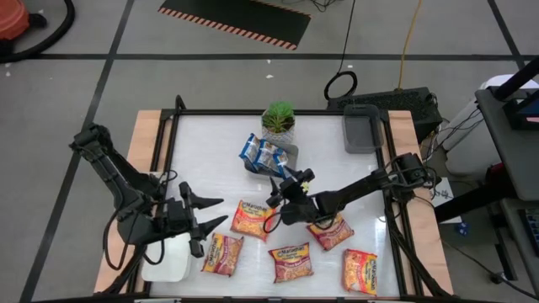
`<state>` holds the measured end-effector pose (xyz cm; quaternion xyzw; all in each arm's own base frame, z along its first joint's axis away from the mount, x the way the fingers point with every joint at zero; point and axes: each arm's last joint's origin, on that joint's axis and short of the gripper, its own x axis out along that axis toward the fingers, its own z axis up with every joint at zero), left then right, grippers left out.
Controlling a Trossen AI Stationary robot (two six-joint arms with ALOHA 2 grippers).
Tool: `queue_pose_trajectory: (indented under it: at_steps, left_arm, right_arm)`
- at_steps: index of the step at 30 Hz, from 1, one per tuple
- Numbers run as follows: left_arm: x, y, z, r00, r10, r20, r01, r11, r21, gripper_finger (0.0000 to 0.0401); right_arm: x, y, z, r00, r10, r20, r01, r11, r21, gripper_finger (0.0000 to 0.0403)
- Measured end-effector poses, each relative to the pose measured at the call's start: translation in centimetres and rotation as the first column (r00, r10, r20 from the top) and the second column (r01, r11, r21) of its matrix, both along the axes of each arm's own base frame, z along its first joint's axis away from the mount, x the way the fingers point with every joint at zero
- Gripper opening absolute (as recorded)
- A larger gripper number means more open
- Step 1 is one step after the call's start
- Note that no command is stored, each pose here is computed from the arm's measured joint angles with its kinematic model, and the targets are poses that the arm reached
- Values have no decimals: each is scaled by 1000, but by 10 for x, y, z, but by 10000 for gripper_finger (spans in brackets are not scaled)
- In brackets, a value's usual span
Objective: Sort Maruchan noodles
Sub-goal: Put the blue noodle pack into the gray bin
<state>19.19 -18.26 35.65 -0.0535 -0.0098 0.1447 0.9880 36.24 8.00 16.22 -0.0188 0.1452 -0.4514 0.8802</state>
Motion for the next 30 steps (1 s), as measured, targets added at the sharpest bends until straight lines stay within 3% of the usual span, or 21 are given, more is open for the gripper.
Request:
queue_pose_trajectory:
  at_steps: [6, 11, 16, 21, 27, 30]
  left_arm:
    - [3, 3, -3, 1000, 16, -16, -15, 1000, 7, 212]
    - [5, 6, -3, 999, 29, -18, -29, 1000, 12, 212]
    - [6, 6, -3, 999, 30, -22, -30, 999, 17, 212]
    - [6, 6, -3, 999, 30, -25, -30, 999, 24, 212]
    - [8, 8, -4, 999, 42, -34, -40, 999, 34, 212]
    - [9, 10, -5, 998, 48, -41, -46, 998, 42, 212]
  right_arm:
    - [-4, 1, 0, 998, -53, -40, 50, 996, -80, 284]
    - [-2, -8, -5, 998, -15, -58, 14, 1000, -16, 283]
    - [-13, -21, -22, 996, -87, 22, 85, 994, 63, 266]
    - [-19, -31, -33, 996, -82, 20, 78, 987, 139, 211]
    - [-21, -32, -35, 996, -91, 11, 89, 989, 120, 123]
    - [-21, -32, -34, 995, -98, 18, 96, 989, 112, 98]
